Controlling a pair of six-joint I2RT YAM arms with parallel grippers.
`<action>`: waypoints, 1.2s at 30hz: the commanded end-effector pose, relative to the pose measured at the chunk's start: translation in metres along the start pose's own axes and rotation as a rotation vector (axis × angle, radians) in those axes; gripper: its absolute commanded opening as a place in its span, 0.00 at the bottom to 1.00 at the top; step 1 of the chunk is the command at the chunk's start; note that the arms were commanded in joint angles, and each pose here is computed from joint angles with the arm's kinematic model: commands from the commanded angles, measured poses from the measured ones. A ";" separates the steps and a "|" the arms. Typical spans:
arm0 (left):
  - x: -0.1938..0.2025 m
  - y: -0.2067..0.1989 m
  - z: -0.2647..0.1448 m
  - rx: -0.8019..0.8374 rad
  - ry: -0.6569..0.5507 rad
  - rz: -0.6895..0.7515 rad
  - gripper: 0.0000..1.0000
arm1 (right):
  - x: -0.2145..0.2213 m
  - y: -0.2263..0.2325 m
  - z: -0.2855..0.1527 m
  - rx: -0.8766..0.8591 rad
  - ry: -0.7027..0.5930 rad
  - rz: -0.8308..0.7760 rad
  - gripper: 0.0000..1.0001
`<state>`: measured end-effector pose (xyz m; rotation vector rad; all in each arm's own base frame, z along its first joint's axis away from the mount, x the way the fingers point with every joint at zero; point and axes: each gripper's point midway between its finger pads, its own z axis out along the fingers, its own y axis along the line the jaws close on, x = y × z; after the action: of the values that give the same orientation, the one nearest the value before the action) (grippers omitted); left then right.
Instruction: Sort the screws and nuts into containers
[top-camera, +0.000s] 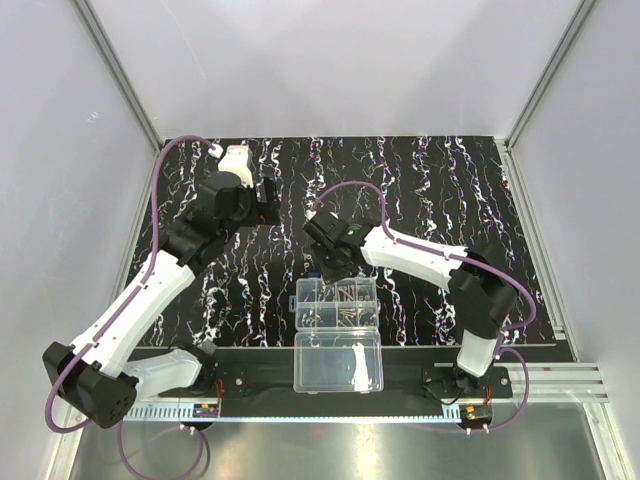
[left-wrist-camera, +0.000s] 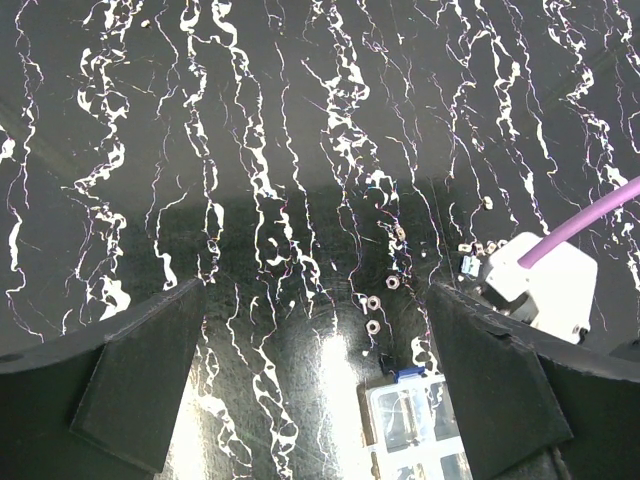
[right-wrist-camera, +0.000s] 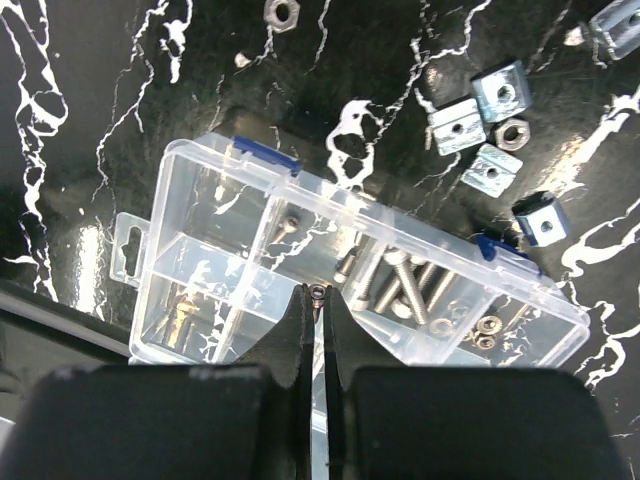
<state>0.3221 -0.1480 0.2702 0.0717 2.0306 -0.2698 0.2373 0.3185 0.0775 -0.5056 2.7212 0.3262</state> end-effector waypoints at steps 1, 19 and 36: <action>-0.026 -0.008 -0.014 0.031 -0.071 -0.017 0.99 | -0.006 0.012 0.001 -0.029 -0.012 0.005 0.00; -0.026 -0.007 -0.015 0.022 -0.076 -0.015 0.99 | -0.020 0.025 -0.008 -0.076 -0.036 -0.014 0.42; -0.038 0.022 -0.026 -0.129 -0.138 -0.031 0.99 | -0.115 0.015 0.035 -0.079 -0.142 -0.002 0.39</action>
<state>0.3174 -0.1228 0.2797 -0.0126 2.0024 -0.1482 0.3385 0.3642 0.0905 -0.4414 2.5851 0.4172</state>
